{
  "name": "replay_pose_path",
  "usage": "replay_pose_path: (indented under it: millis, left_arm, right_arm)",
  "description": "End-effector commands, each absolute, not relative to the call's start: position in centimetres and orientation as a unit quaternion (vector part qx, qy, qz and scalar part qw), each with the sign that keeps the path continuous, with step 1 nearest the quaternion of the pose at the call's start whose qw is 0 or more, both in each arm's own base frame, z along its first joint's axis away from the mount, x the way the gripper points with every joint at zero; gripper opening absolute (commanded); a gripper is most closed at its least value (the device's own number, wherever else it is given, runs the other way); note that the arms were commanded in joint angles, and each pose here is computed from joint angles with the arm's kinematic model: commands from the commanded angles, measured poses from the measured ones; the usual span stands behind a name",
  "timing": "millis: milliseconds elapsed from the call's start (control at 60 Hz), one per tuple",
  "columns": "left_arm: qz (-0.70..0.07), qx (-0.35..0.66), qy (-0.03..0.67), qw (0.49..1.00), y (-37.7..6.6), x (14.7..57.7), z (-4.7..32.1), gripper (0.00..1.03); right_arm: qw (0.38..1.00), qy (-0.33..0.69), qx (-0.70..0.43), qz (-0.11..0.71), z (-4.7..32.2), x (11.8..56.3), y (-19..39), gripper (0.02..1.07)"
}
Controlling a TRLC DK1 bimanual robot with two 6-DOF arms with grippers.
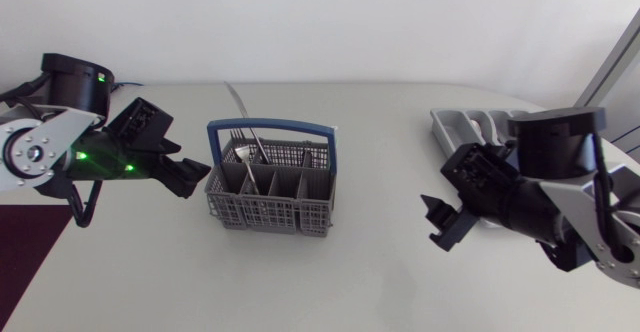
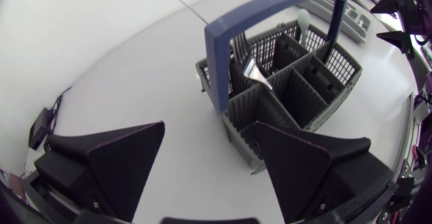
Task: Unload the cutlery basket into the drawer organizer.
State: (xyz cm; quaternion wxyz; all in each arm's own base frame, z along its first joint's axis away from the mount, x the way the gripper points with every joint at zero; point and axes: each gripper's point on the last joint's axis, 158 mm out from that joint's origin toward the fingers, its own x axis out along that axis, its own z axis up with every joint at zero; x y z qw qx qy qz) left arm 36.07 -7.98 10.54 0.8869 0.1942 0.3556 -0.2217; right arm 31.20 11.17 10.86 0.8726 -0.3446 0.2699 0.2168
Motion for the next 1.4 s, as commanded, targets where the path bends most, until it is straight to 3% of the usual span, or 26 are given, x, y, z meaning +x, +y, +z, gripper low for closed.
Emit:
replay_pose_path:
  millis: [0,283,383,550,600,1017,1383]
  left_arm:
    - [-0.224,0.198,0.388,0.872,-7.2,36.0,7.7,0.92]
    - [-0.205,0.193,0.402,0.871,-5.3,37.5,6.3,0.92]
    - [-0.202,0.19,0.409,0.87,-4.9,37.8,5.8,0.92]
    - [-0.199,0.185,0.416,0.868,-4.5,38.1,5.2,0.92]
    - [-0.202,0.185,0.42,0.865,-4.7,38.1,4.8,0.92]
    - [-0.261,0.199,0.412,0.85,-10.8,38.0,4.6,0.92]
    - [-0.259,0.208,0.405,0.852,-12.5,39.4,5.4,0.92]
  right_arm:
    - [0.881,0.282,-0.306,0.226,11.1,31.4,13.8,0.83]
    - [0.855,0.287,-0.306,0.306,9.6,29.2,21.5,0.83]
    - [0.842,0.288,-0.313,0.333,8.9,28.1,23.6,0.67]
    - [0.828,0.279,-0.301,0.383,8.6,26.7,26.2,0.25]
    - [0.824,0.278,-0.295,0.395,8.5,26.6,26.9,0.18]
    - [0.812,0.288,-0.301,0.409,5.2,29.2,28.9,0.18]
    - [0.832,0.277,-0.295,0.379,6.8,31.6,25.6,0.18]
